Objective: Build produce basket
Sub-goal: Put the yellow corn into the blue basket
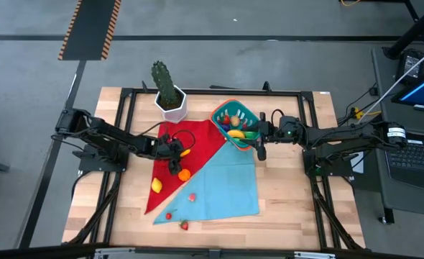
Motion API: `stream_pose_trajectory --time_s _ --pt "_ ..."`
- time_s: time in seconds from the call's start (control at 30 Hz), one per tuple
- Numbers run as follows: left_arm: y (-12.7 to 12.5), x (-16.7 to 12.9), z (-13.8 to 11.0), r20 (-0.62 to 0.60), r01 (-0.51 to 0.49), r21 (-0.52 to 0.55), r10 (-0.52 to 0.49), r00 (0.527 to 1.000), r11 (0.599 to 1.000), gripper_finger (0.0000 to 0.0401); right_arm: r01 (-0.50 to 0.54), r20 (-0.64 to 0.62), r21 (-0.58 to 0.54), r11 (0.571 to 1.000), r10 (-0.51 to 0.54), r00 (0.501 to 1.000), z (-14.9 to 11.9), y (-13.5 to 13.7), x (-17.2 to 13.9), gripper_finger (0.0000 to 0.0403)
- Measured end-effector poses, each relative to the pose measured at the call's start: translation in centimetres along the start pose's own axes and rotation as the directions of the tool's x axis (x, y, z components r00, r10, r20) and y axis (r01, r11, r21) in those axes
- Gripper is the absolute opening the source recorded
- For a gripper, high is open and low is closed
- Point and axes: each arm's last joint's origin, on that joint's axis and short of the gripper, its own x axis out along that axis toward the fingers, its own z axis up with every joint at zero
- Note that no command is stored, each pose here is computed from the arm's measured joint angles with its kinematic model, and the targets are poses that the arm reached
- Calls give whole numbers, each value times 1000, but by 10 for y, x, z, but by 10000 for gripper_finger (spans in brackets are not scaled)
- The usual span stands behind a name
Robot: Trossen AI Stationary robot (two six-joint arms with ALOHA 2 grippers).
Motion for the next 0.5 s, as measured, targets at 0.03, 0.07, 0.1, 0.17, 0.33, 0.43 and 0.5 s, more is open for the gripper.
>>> stream_pose_trajectory --time_s 0.03,0.07,0.1,0.17,0.33,0.43,0.5 --pt "0 1 0 -3 4 -2 -4 1000 1000 126 0 0 0 1000 0 1000 0 0 0 212" --pt "0 3 0 -7 6 -4 -6 1000 1000 125 0 0 0 1000 0 1000 0 0 0 212" --pt "0 4 0 -9 5 -3 -5 1000 1000 123 0 0 0 1000 0 1000 0 0 0 212" --pt "-1 5 0 -12 4 0 -4 1000 1000 118 0 0 0 1000 0 1000 0 0 0 212" --pt "0 2 1 5 13 1 -13 1000 1000 101 0 0 -1 1000 0 1000 0 0 0 212" --pt "0 0 1 5 16 2 -16 1000 1000 89 0 0 -2 1000 0 1000 0 0 0 212" --pt "1 -1 1 8 17 2 -17 1000 1000 82 0 -1 -2 1000 0 1000 0 0 0 212"
